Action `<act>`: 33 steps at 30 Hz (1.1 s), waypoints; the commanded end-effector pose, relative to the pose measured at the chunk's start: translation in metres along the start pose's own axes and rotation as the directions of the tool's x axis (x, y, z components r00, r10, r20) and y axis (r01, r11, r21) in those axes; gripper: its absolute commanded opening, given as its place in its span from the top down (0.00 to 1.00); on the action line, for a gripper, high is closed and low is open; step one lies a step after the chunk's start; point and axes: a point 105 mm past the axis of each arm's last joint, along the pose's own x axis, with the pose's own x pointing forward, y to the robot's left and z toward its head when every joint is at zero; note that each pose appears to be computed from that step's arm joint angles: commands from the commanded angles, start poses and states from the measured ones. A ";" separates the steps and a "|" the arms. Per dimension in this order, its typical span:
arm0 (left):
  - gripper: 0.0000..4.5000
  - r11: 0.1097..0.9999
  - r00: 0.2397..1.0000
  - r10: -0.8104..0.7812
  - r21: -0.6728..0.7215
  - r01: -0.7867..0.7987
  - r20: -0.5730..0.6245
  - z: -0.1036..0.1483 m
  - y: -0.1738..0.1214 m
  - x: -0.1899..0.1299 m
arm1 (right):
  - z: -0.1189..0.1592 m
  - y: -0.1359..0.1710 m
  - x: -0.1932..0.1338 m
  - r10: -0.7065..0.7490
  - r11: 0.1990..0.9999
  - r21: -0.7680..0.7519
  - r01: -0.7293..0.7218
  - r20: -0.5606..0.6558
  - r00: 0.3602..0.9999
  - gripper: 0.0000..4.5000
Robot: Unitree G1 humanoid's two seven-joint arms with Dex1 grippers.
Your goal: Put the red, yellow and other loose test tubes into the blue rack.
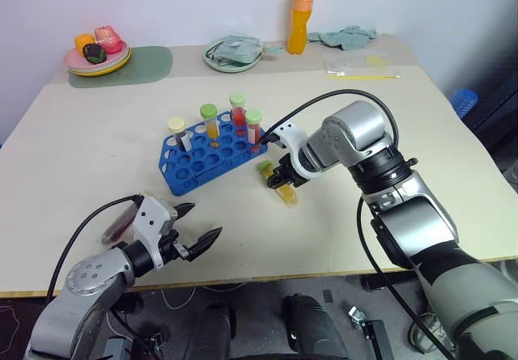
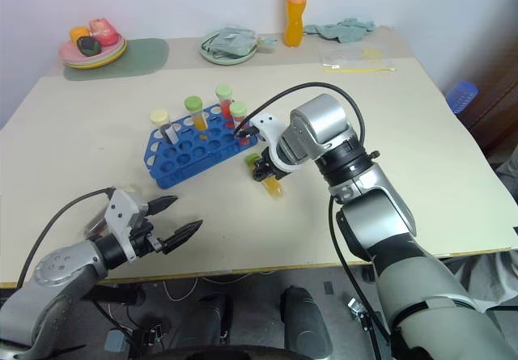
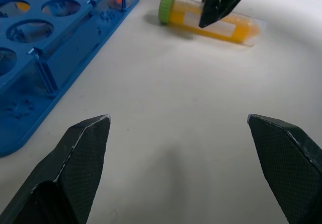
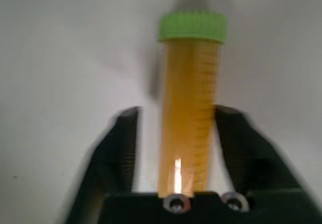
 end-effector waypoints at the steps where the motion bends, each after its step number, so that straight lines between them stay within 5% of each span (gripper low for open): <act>1: 0.00 0.999 0.999 -0.014 0.040 0.013 0.048 0.014 -0.006 0.001 | 0.008 0.002 -0.007 -0.019 1.000 -0.024 0.019 0.018 1.000 0.82; 8: 0.00 0.999 0.999 -0.014 0.044 0.012 0.048 0.016 -0.006 0.001 | 0.016 0.027 -0.027 0.146 0.983 -0.135 -0.125 0.155 0.977 0.84; 12: 0.00 0.999 0.999 0.017 0.047 -0.019 0.042 0.018 0.001 -0.002 | 0.044 0.070 -0.058 0.372 0.898 -0.416 -0.144 0.544 0.752 0.84; 17: 0.00 0.997 0.997 0.062 0.049 -0.063 0.038 0.020 0.015 -0.005 | 0.066 0.093 -0.068 0.451 0.885 -0.456 -0.094 0.789 0.418 0.84; 22: 0.00 0.996 0.997 0.066 0.061 -0.069 0.047 0.025 0.020 -0.004 | 0.091 0.086 -0.046 0.289 0.941 -0.326 0.094 0.916 0.279 0.84; 33: 0.00 0.993 0.993 0.103 0.059 -0.106 0.060 0.020 0.028 -0.015 | 0.102 0.078 -0.003 0.182 0.965 -0.222 0.138 0.950 0.254 0.84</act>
